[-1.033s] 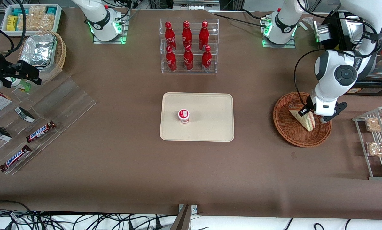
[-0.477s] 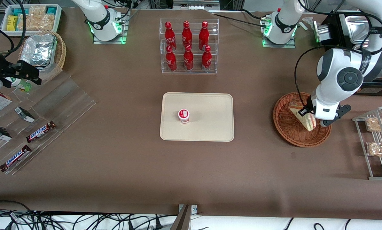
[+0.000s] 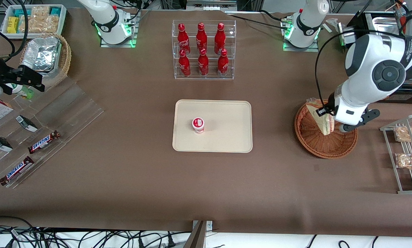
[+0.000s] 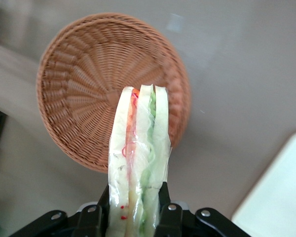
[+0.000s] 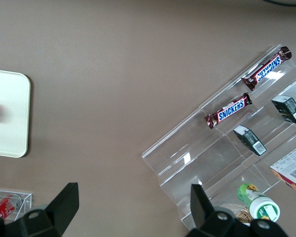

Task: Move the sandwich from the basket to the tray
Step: 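Lift the sandwich and carry it to the cream tray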

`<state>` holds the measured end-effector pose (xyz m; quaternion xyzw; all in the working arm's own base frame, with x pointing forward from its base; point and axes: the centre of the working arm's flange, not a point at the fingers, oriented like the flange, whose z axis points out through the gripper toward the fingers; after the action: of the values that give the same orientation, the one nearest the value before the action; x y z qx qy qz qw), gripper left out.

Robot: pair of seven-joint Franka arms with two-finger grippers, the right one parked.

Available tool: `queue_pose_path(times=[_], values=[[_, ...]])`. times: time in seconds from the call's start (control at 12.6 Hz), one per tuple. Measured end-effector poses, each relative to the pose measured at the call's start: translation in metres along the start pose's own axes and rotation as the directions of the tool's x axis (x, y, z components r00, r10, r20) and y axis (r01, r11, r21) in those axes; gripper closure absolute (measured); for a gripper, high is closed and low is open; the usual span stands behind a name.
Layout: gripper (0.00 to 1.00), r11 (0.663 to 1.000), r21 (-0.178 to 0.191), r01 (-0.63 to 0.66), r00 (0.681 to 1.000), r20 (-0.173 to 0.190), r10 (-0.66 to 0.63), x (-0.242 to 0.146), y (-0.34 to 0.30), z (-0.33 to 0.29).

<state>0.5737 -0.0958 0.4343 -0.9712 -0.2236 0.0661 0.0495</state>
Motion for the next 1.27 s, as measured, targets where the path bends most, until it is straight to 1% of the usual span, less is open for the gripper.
queue_pose_path(times=[0.24, 0.4, 0.48, 0.64, 0.79, 1.03, 1.11, 1.27], values=[[0.62, 0.996, -0.053, -0.072, 0.997, 0.004, 0.073, -0.024, 0.033, -0.037], [0.62, 0.989, -0.089, -0.122, 0.992, -0.002, 0.123, -0.045, 0.059, -0.058], [0.62, 0.983, -0.1, -0.156, 0.988, -0.009, 0.156, -0.06, 0.074, -0.066], [0.62, 0.971, -0.107, -0.214, 0.977, -0.014, 0.214, -0.096, 0.108, -0.07], [0.62, 0.966, -0.123, -0.228, 0.973, -0.012, 0.228, -0.13, 0.141, -0.065], [0.63, 0.95, -0.149, -0.273, 0.961, -0.005, 0.275, -0.16, 0.183, -0.044], [0.63, 0.948, -0.153, -0.28, 0.959, -0.008, 0.282, -0.168, 0.195, -0.034], [0.63, 0.949, -0.139, -0.282, 0.959, -0.032, 0.28, -0.186, 0.224, -0.01]])
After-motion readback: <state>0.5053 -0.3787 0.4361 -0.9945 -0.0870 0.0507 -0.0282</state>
